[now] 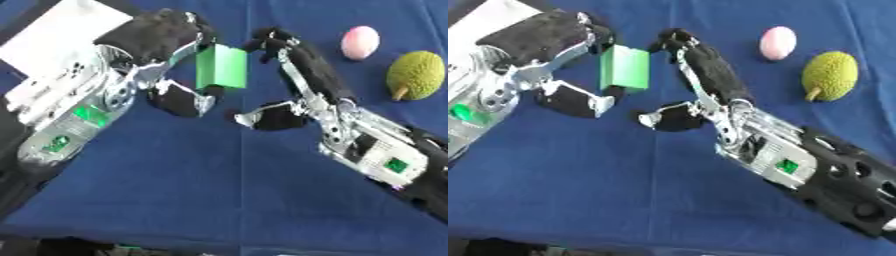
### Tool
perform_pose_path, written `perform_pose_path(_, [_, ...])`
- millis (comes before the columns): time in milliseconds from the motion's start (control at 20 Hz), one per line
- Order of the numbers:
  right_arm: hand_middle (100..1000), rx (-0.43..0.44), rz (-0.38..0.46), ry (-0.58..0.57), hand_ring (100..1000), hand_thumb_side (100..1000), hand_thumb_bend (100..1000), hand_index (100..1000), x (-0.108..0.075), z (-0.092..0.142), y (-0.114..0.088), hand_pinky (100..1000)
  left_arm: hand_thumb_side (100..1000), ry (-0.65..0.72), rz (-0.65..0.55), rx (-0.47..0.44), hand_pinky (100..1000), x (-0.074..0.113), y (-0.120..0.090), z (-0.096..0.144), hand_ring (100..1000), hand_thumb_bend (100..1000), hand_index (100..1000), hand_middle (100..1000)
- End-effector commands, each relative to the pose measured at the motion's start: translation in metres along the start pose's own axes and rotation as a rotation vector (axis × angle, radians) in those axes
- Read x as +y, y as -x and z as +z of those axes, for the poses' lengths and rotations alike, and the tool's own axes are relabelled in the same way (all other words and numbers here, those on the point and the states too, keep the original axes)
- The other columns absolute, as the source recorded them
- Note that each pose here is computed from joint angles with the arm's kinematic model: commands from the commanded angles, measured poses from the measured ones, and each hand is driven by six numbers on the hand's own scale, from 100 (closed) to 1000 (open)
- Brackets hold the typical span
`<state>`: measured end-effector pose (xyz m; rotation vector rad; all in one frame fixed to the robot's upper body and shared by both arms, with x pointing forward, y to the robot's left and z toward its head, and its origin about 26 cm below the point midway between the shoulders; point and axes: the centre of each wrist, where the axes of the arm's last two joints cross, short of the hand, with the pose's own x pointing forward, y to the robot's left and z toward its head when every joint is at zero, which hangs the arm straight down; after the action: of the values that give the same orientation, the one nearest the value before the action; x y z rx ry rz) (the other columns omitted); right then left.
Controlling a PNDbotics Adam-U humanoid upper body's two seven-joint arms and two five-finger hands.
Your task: Pick up the objects with one hand, pass them to the other hand, and then place them into the box on the other side of the table.
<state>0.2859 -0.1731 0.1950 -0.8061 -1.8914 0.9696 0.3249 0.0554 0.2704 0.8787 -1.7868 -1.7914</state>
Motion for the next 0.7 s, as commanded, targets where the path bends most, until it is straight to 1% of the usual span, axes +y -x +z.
perform_pose_path(50, [870, -0.007, 0.03, 0.016, 711, 252, 697, 790, -0.008, -0.001, 0.002, 134, 325, -0.019, -0.036, 0.053, 761, 0.008, 0.016, 0.005, 665, 108, 443, 502])
perform_pose_path(250, [866, -0.008, 0.036, 0.012, 707, 259, 689, 785, -0.008, 0.0, 0.003, 132, 331, -0.039, -0.046, 0.113, 764, 0.009, 0.033, 0.008, 669, 139, 445, 504])
perform_pose_path(450, [862, 0.004, 0.038, 0.021, 703, 262, 685, 782, -0.009, 0.001, 0.005, 131, 338, -0.07, -0.068, 0.192, 764, 0.014, 0.055, 0.015, 674, 176, 447, 507])
perform_pose_path(700, [858, 0.007, 0.041, 0.052, 698, 261, 679, 777, -0.014, -0.001, 0.008, 130, 335, -0.093, -0.079, 0.28, 764, 0.018, 0.079, 0.027, 672, 187, 447, 505])
